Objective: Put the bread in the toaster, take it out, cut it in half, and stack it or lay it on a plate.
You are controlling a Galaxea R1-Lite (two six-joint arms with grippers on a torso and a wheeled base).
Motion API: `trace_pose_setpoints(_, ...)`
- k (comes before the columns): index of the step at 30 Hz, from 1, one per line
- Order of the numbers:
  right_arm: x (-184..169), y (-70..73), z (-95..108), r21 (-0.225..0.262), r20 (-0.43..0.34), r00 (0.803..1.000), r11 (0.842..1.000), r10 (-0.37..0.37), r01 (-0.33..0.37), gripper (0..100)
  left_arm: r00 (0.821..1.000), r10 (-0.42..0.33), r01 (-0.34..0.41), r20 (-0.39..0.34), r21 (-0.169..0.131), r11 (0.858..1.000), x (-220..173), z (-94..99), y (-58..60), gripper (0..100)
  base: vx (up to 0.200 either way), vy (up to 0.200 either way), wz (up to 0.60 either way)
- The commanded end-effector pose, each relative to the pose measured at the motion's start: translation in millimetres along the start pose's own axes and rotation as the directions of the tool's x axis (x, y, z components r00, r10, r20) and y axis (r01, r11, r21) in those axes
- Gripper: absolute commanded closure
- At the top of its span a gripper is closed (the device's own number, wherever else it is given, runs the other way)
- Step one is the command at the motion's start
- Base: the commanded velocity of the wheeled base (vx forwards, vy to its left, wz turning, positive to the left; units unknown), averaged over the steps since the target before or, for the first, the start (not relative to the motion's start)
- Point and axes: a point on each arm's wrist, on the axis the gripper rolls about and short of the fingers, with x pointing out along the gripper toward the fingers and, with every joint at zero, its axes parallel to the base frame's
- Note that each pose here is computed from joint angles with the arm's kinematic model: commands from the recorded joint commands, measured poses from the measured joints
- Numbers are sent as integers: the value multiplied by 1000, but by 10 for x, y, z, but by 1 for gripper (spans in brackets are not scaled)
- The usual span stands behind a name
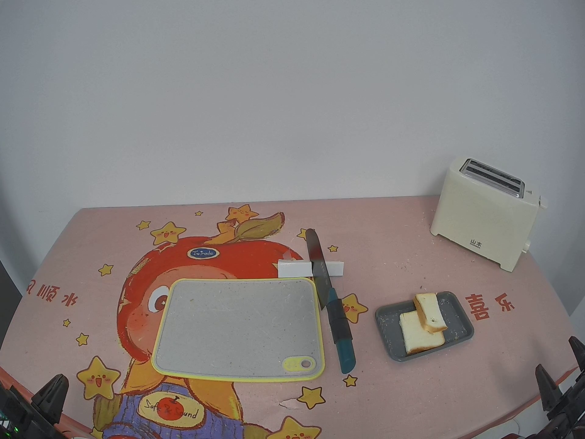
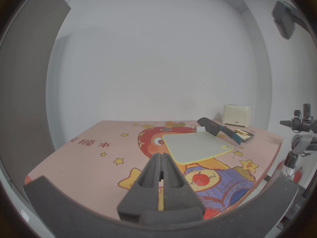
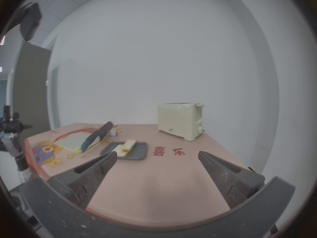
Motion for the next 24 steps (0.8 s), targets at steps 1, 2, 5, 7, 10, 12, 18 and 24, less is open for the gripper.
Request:
trace_pose_setpoints(1,-26,1,-89,9,15,1000,1000,-16,16,0,999,5,-5,38,-2,1000,-37,-68,-4,100,0,0,0)
trace_pose_setpoints(2,-26,-2,-89,22,15,999,999,-30,29,0,999,31,-30,39,-26,999,-38,-67,2,100,0,0,0)
trace_pose_setpoints(5,-30,14,-89,38,13,988,987,-154,154,0,988,150,-146,41,-88,985,-37,-63,25,100,0,0,0)
trace_pose_setpoints(7,-24,41,-90,48,9,947,947,-320,319,0,978,203,-198,43,-100,975,-40,-62,35,100,0,0,0)
trace_pose_setpoints(10,-16,48,-88,17,10,930,930,-367,367,0,976,215,-210,42,-99,973,-40,-63,38,100,0,0,0)
trace_pose_setpoints(12,-17,53,-91,2,14,948,948,-318,318,0,974,221,-216,40,-99,971,-40,-65,37,100,0,0,0)
trace_pose_setpoints(18,-18,50,-92,-1,13,961,961,-276,276,0,968,249,-245,41,-98,965,-41,-65,33,100,0,0,0)
trace_pose_setpoints(24,-23,40,-93,-8,16,979,979,-205,205,0,960,278,-275,41,-67,959,-42,-67,28,100,0,0,0)
